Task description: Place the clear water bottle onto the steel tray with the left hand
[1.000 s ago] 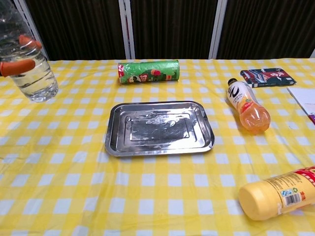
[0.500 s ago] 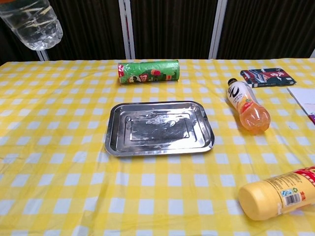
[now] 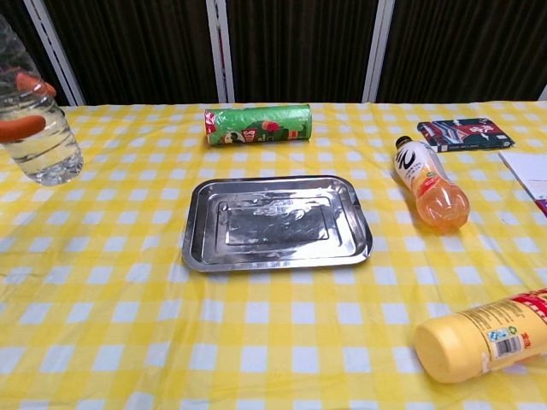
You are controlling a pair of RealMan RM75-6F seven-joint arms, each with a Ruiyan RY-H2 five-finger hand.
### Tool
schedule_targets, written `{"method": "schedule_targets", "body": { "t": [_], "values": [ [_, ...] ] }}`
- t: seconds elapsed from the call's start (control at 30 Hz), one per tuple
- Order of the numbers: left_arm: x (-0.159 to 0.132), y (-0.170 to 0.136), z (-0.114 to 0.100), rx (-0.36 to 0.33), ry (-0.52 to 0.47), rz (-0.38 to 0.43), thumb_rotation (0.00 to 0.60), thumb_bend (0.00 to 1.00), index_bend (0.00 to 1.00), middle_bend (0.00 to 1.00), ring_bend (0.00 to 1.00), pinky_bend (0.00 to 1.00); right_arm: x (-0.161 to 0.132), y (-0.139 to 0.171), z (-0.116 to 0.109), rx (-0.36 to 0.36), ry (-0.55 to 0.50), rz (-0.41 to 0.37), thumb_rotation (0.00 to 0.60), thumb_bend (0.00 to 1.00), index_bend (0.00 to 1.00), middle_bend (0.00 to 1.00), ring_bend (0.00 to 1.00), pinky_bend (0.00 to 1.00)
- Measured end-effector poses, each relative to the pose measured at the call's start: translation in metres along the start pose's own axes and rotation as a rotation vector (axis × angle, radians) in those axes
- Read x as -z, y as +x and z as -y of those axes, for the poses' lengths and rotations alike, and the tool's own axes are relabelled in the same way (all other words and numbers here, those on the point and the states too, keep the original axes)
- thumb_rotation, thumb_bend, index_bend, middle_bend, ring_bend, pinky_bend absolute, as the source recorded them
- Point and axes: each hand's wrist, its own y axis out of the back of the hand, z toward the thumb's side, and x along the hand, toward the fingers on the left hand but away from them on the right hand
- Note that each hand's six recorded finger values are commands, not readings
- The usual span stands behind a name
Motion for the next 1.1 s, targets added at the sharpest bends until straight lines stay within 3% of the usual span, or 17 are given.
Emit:
{"method": "schedule_targets", "body": {
  "t": [0.2,0.33,0.53,0.77,0.83,1.0,1.1],
  "values": [
    [-0.003,0.006,0.003,-0.025,-0.015,0.017,0.600,0.45,0.58,0.54,0.13,0.12,0.000,0.000,0.001,-0.005,-0.001,0.000,0.600,0.16,0.18,0.10,0.06,0.05],
    [-0.010,0.010,0.019,0.001,-0.031,0.029,0.600,0.45,0.58,0.54,0.13,0.12,-0.001,0.000,0.001,-0.008,0.000,-0.003,0.600,0.16,0.18,0.10,0.06,0.05],
    [-0.020,0.019,0.057,0.058,-0.044,0.045,0.600,0.45,0.59,0.54,0.13,0.12,0.000,-0.001,0.003,-0.013,0.001,0.002,0.600,0.16,0.18,0.10,0.06,0.05],
    [-0.041,0.034,0.128,0.161,-0.062,0.057,0.600,0.46,0.59,0.54,0.13,0.12,0.002,-0.001,0.000,-0.007,-0.008,0.004,0.600,0.16,0.18,0.10,0.06,0.05],
    [-0.047,0.036,0.139,0.174,-0.050,0.069,0.600,0.46,0.59,0.54,0.13,0.12,0.002,-0.001,-0.001,-0.005,-0.011,0.003,0.600,0.16,0.18,0.10,0.06,0.05],
    [-0.059,0.032,0.142,0.162,-0.025,0.092,0.600,0.46,0.58,0.54,0.13,0.12,0.003,0.001,-0.003,-0.001,-0.015,0.000,0.600,0.16,0.18,0.10,0.06,0.05],
    [-0.061,0.027,0.128,0.143,-0.014,0.093,0.600,0.46,0.58,0.54,0.13,0.12,0.001,0.002,-0.003,-0.001,-0.014,-0.007,0.600,0.16,0.18,0.10,0.06,0.05]
  ]
}}
